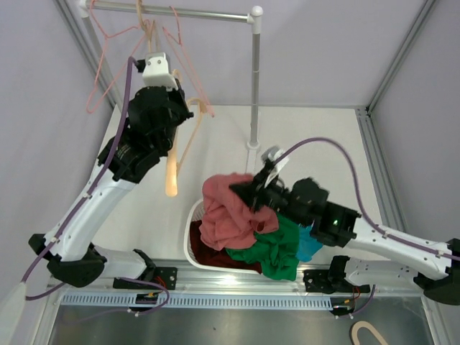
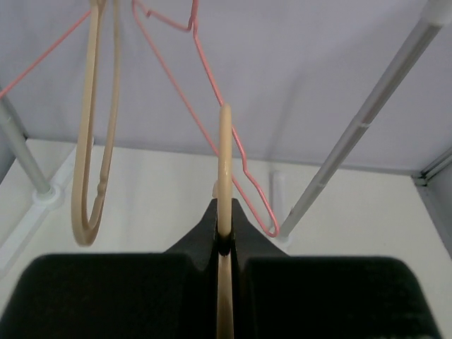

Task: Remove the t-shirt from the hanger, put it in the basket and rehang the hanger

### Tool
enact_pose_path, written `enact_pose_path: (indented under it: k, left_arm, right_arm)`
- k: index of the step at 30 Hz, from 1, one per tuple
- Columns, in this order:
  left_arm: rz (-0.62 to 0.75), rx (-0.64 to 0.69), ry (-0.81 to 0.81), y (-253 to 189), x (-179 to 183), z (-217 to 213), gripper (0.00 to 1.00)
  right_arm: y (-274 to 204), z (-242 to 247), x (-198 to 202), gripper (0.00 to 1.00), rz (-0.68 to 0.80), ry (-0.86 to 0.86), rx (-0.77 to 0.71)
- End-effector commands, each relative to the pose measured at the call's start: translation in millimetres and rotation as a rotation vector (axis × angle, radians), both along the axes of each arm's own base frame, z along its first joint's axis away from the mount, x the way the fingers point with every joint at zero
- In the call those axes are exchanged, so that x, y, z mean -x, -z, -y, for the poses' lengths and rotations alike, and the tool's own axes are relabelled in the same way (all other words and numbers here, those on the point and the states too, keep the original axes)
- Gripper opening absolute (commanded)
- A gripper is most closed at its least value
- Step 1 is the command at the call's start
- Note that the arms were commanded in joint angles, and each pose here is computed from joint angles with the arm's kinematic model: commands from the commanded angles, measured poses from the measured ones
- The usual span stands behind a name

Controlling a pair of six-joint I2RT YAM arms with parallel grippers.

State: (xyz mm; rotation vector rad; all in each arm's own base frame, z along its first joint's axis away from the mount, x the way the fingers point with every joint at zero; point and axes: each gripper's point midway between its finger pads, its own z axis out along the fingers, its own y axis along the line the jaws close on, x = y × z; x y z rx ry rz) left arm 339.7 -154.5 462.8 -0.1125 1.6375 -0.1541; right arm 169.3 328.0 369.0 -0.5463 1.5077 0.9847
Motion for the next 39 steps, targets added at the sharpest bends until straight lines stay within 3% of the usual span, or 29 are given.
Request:
enact_pose_path:
  k: [1,6,12,15,20,23,26,34,39]
  left_arm:
    - [0.093,0.055,0.063,-46,-2,11,0.01]
    - [0.013,0.040,0.040,-50,-4,11,0.01]
    - [-0.022,0.042,-0.003,-40,4,-1,0.01]
    - [-0.065,0.046,0.046,-35,10,6,0.01]
    - [-0.156,0.043,0.129,-28,36,16,0.01]
    - [-0.207,0.032,0.149,-18,50,15,0.01]
    - [-0.250,0.036,0.207,-9,63,26,0.01]
    - [-0.273,0.067,0.345,-8,64,67,0.01]
    - [-0.241,0.096,0.395,-19,58,87,0.01]
  right_arm:
    - [82,0,31,0.00,-0.293,0.018,0.062]
    - [247,16,69,0.00,-0.623,0.090,0.536]
    - [309,37,79,0.00,-0.737,0.129,0.797]
    - [272,36,59,0.00,-0.663,0.178,0.747]
    - [130,43,25,0.00,-0.500,0.175,0.394]
    - [85,48,20,0.00,-0.457,0.163,0.317]
    - [82,47,23,0.00,-0.449,0.138,0.342]
    - [179,10,79,0.00,-0.635,-0.052,0.503]
    - [220,15,87,0.00,-0.682,-0.031,0.562]
